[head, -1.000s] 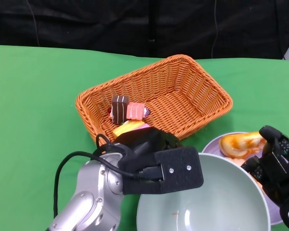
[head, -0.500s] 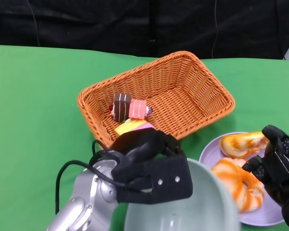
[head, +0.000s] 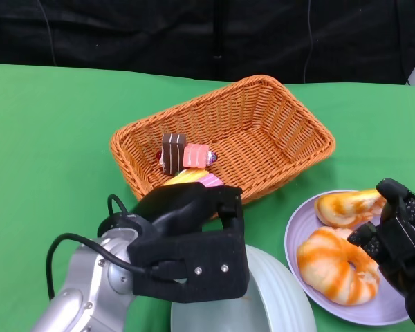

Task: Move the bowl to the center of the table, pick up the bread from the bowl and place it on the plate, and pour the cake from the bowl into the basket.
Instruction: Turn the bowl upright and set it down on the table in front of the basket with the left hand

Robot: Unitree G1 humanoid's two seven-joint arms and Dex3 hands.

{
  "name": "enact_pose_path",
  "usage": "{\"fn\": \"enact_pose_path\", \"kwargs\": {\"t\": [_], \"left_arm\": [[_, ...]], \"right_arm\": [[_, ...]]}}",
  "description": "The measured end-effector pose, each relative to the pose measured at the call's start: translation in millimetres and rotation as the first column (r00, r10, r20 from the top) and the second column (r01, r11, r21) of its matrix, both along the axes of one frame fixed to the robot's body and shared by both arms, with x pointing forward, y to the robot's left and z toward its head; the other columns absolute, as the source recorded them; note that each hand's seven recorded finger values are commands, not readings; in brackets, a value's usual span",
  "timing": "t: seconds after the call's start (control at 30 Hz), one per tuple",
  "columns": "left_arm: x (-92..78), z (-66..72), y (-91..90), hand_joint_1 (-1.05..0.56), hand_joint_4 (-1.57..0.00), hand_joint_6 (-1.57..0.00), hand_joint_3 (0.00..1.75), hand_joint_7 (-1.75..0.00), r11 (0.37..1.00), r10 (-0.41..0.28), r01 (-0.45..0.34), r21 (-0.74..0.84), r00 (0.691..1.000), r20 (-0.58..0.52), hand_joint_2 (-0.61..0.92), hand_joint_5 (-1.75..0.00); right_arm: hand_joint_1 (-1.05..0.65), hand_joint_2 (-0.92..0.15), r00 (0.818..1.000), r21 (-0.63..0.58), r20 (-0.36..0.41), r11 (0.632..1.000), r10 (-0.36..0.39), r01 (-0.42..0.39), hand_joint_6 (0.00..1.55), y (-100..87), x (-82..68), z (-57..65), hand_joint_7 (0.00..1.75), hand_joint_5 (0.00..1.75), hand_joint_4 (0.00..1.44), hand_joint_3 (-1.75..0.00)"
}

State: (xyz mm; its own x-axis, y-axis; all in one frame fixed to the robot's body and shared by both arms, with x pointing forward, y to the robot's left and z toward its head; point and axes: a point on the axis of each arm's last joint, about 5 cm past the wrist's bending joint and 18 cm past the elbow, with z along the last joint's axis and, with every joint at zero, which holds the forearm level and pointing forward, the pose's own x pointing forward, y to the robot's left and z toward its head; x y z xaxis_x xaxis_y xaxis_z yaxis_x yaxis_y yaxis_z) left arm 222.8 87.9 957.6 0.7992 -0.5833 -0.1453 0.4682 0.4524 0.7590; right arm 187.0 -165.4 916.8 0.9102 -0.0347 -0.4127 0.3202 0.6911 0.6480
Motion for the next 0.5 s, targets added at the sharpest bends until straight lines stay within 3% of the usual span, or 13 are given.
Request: {"fn": "enact_pose_path", "kwargs": {"t": [0.1, 0.17, 0.27, 0.43, 0.5], "left_arm": [[0.1, 1.4, 1.3, 0.01, -0.71, -0.56, 0.45, -1.71, 1.0, -0.001, 0.001, 0.001, 1.0, 0.002, 0.79, -1.75], [2.0, 4.3, 4.2, 0.0, -0.68, -0.6, 0.3, -1.61, 0.999, -0.019, 0.018, 0.027, 1.0, 0.001, 0.79, -1.75], [8.4, 13.2, 13.9, -0.01, -0.68, -0.62, 0.24, -1.58, 0.997, -0.021, 0.019, 0.077, 0.999, 0.024, 0.8, -1.75], [10.8, 17.7, 16.1, -0.01, -0.68, -0.62, 0.22, -1.57, 0.997, -0.015, 0.012, 0.08, 0.999, 0.045, 0.81, -1.75], [9.5, 19.8, 21.8, 0.02, -0.75, -0.61, 0.24, -1.71, 0.996, -0.014, 0.01, 0.092, 0.999, 0.044, 0.82, -1.75]], "right_arm": [[-0.08, -0.82, 1.0, -0.001, 0.0, 1.0, 0.0, 0.0, 0.62, -0.3, 0.0, 0.1, 1.68, 1.75, 0.83, -0.9], [-0.08, -0.81, 1.0, 0.002, 0.001, 1.0, 0.001, -0.001, 0.63, -0.3, 0.0, 0.1, 1.68, 1.75, 0.83, -0.9], [-0.09, -0.81, 1.0, 0.003, 0.001, 1.0, 0.0, 0.0, 0.64, -0.6, -0.3, 0.3, 1.67, 1.75, 0.83, -0.91], [-0.09, -0.81, 1.0, 0.007, 0.004, 1.0, 0.001, -0.001, 0.64, -0.5, -0.3, 0.9, 1.67, 1.75, 0.83, -0.92], [-0.09, -0.81, 1.0, 0.012, 0.004, 1.0, 0.003, -0.003, 0.64, -0.2, -0.1, 1.2, 1.67, 1.75, 0.83, -0.92]]}}
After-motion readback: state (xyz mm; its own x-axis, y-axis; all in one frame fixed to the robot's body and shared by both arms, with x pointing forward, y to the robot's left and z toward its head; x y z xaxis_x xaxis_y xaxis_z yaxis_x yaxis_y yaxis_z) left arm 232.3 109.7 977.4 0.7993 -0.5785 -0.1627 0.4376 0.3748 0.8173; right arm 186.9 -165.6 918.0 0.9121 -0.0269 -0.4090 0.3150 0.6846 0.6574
